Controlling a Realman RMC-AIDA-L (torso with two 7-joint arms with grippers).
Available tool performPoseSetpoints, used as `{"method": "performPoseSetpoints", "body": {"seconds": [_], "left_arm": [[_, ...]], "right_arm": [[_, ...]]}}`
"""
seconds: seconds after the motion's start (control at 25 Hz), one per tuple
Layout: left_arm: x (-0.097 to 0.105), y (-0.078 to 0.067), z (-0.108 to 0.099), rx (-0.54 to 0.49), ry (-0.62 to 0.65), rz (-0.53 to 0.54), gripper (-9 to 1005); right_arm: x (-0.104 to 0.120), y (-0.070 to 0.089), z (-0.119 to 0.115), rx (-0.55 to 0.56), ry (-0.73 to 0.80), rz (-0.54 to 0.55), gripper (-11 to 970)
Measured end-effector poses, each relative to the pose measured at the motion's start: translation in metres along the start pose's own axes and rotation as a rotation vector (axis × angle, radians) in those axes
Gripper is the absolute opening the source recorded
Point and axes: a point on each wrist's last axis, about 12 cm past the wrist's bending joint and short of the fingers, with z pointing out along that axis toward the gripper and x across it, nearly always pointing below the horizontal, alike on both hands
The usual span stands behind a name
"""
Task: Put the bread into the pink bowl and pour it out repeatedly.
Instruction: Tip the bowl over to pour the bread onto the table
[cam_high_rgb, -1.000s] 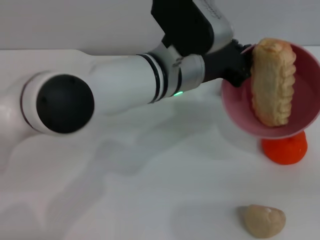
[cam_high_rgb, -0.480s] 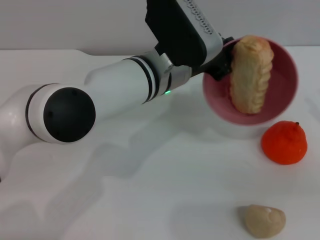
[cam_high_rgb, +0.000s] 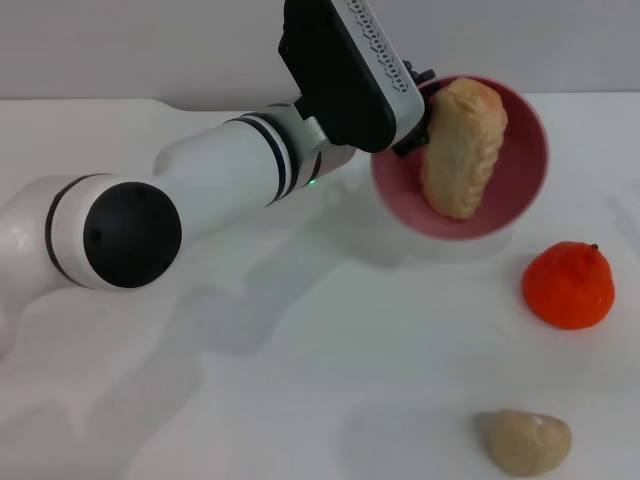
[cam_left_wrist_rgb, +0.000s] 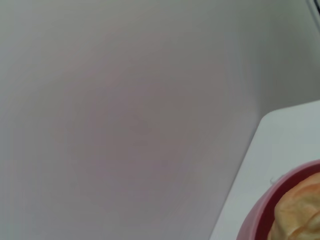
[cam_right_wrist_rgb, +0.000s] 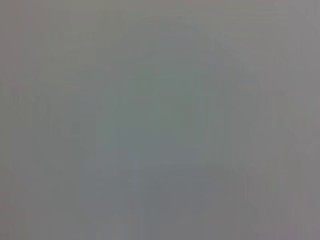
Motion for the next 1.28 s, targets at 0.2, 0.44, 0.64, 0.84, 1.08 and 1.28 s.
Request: {"method": "performPoseSetpoints", "body": {"seconds": [0.2,0.44,0.64,0.84,1.08,1.28], "left_arm": [[0.003,0.005,0.001,-0.03,0.004,0.019,74],[0.004,0.01,0.0,-0.072,-0.001,0.074,74],[0.005,0.012,0.0,-0.087,-0.006,0.086,74],[0.005,0.012,0.0,-0.09,-0.006,0.086,75],[0.003,0.014,0.0,-0.1,-0.013,0.067,75],[-0.005,0.021,0.001,-0.131,-0.045,-0.008,75]], "right_arm": [[0.0,0.002,0.002,-0.012,0.0,0.002,454],[0.0,0.003,0.005,-0.02,-0.002,0.005,453],[0.0,0.004,0.006,-0.028,-0.001,0.005,453],[0.0,0.004,0.008,-0.031,-0.002,0.004,454],[0.001,0.004,0.011,-0.035,0.003,0.006,454],[0.004,0.005,0.014,-0.041,0.015,0.007,453]]}}
